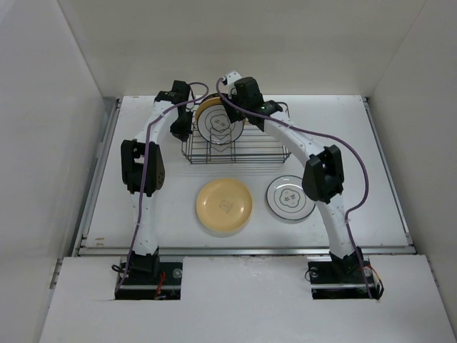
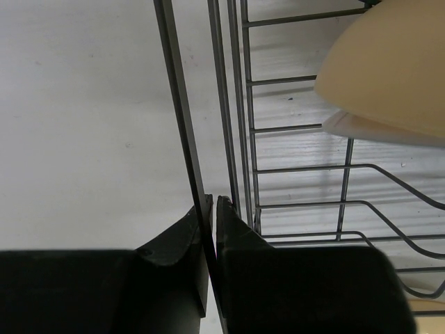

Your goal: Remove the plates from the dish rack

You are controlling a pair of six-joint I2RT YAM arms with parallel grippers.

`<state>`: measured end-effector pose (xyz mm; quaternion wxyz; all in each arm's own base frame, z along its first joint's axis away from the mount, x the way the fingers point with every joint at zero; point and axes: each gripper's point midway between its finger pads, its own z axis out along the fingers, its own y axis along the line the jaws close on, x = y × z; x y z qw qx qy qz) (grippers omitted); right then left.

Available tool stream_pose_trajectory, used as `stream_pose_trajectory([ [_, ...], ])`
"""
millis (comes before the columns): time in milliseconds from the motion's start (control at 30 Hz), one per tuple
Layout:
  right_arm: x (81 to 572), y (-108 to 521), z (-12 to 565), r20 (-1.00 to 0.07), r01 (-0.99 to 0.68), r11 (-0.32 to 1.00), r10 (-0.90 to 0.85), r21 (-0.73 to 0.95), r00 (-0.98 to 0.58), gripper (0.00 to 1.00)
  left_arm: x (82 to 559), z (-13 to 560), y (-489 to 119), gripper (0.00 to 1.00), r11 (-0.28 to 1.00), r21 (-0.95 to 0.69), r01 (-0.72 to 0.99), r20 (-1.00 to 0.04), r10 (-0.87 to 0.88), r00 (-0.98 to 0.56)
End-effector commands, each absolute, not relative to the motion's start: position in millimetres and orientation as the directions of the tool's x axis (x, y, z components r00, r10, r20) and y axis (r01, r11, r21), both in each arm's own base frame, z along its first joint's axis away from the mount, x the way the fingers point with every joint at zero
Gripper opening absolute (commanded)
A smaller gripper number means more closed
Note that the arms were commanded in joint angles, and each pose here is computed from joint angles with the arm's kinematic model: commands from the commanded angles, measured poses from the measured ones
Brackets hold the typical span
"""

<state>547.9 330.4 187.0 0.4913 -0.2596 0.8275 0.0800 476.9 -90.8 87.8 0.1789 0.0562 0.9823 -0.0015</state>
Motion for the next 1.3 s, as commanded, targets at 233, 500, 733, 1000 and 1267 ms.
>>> stream_pose_trajectory([
  [233, 568, 339, 166, -0.874, -0.531, 0.837, -0.352, -0.134, -0.334, 0.46, 455, 71, -90, 0.0, 0.982, -0.007, 0.187, -0.238, 0.18, -0.954],
  [500, 563, 347, 173, -0.881, -0.57, 0.814, -0.346, -0.11, -0.324, 0.06, 451, 65, -97, 0.0, 0.982, -0.054, 0.178, -0.21, 0.163, -0.964],
  [733, 550, 335, 250, -0.927, -0.508, 0.845, -0.31, -0.167, -0.212, 0.0, 451, 64, -95, 0.0, 0.988, -0.092, 0.121, -0.198, 0.101, -0.975],
  [1000, 537, 309, 331, -0.977, -0.385, 0.904, -0.212, -0.187, -0.021, 0.0, 455, 69, -85, 0.0, 0.995, -0.081, 0.056, -0.204, 0.038, -0.978],
  [1267, 524, 295, 363, -0.987, -0.345, 0.925, -0.162, -0.159, 0.019, 0.0, 455, 74, -85, 0.0, 0.995, -0.084, 0.047, -0.213, 0.028, -0.977],
])
